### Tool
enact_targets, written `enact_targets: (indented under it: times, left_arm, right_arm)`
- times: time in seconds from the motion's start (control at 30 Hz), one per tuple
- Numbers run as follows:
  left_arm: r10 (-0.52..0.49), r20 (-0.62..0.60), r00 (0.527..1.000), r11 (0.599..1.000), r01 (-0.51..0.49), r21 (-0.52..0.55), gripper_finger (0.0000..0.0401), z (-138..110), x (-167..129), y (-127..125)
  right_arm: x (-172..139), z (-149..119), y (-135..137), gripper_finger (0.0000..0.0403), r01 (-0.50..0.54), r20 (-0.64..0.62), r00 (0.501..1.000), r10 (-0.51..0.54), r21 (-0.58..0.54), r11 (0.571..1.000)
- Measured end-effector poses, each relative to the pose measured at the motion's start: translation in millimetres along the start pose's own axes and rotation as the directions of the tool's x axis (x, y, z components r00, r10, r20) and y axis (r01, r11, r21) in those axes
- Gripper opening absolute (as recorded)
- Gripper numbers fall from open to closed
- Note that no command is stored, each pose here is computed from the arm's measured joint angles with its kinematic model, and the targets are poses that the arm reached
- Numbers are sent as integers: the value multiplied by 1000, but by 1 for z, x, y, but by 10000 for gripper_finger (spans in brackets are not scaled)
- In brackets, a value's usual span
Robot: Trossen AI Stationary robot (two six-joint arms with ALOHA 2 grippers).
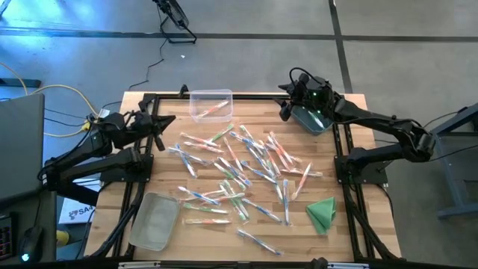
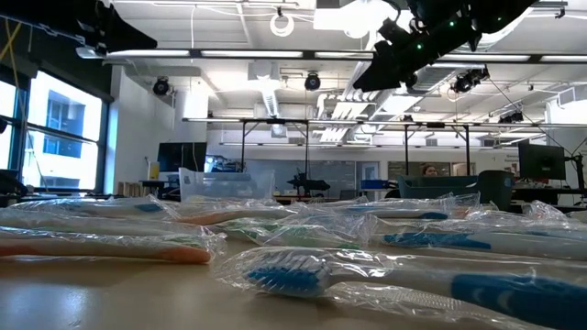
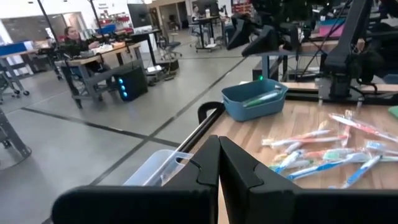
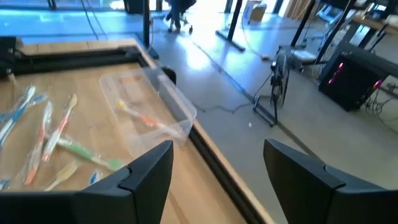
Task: Pick & Place Toothbrushes
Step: Put the orange toothbrush into the transparent bin
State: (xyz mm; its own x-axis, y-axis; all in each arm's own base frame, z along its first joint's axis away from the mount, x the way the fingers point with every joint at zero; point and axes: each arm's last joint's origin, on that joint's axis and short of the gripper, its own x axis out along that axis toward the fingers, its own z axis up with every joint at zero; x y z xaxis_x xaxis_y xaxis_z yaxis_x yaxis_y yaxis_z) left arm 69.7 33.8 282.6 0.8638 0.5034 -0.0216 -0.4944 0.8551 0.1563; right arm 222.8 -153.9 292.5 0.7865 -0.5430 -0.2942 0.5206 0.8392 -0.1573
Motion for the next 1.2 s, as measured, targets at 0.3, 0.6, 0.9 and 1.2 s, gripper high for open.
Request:
enact_targets:
  times: [0.3, 0.6, 0.9, 1.2]
  left_arm:
    - [1, -15, 1000, 1000, -1, 1, 0, -1, 0, 0]
    - [5, 14, 1000, 1000, -5, -5, 0, 1, 0, 0]
    - [0, 22, 1000, 996, 2, -94, 0, 2, 0, 0]
    - [-50, 87, 995, 984, 64, -169, 0, 8, 0, -1]
  right_arm:
    - [23, 1, 0, 243, 15, 110, 994, -15, 1, 1000]
    - [42, -5, -1, 243, 60, 145, 988, -60, 11, 998]
    - [41, -2, 0, 243, 45, 162, 985, -57, 79, 996]
    - [38, 21, 13, 243, -49, 89, 995, 47, 18, 999]
